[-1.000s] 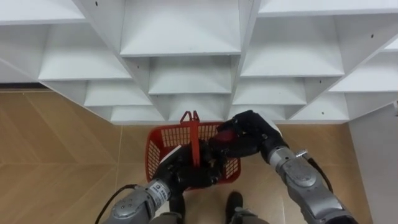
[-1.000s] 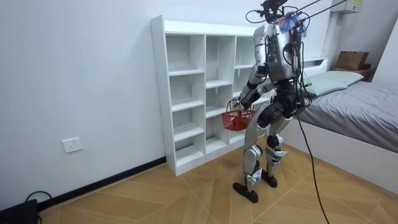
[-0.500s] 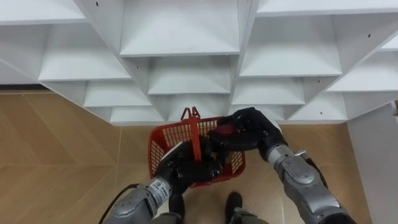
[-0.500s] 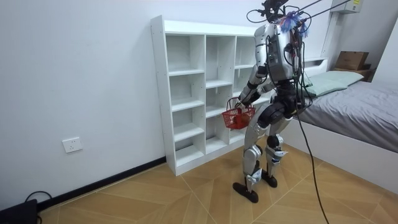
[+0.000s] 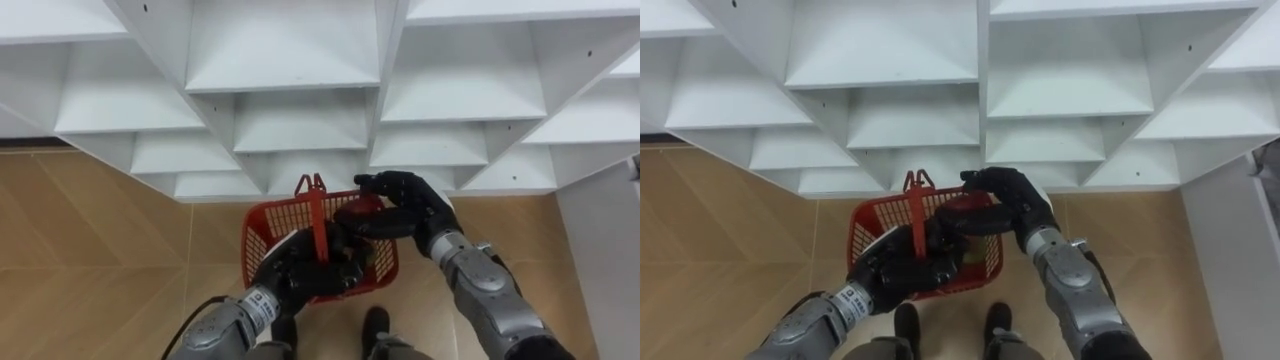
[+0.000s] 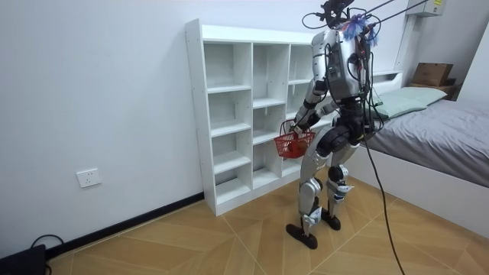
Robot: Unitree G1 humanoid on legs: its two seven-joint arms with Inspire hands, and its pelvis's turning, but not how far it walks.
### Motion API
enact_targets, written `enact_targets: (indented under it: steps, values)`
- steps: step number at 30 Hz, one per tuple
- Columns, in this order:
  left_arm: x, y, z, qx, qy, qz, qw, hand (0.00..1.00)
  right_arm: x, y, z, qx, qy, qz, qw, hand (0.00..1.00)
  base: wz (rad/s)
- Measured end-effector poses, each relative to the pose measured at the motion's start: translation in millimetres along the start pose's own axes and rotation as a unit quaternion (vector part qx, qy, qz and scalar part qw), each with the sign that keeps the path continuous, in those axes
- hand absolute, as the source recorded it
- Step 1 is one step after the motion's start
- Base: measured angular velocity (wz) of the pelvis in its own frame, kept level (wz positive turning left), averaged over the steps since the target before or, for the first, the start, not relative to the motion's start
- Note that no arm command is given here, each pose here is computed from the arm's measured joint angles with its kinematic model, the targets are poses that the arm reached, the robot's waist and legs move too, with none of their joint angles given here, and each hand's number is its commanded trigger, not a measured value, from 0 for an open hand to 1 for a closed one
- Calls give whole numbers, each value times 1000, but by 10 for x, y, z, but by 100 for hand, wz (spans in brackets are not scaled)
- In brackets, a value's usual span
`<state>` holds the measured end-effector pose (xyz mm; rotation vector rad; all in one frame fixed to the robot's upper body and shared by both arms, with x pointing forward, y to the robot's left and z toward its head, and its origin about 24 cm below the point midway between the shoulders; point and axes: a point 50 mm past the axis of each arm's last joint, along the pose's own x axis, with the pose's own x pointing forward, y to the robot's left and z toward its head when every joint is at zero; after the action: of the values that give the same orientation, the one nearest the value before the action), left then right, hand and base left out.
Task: Collect fruits from the closet
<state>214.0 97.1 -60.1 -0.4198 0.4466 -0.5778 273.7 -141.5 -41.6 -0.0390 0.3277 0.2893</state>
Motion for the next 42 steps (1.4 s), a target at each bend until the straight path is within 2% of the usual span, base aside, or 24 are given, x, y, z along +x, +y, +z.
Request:
enact_targets:
  steps: [31, 37, 42]
  values:
    - [7, 26, 41, 8, -2, 3, 1000, 100, 20, 60, 32, -14, -10, 26, 1000, 0, -1]
    - [-22, 69, 14, 42, 16, 8, 999, 100, -2, 61, -63, -17, 10, 31, 999, 0, 1]
    - [-116, 156, -69, 77, 47, 20, 996, 100, -77, 103, -220, -16, 36, 37, 999, 0, 7]
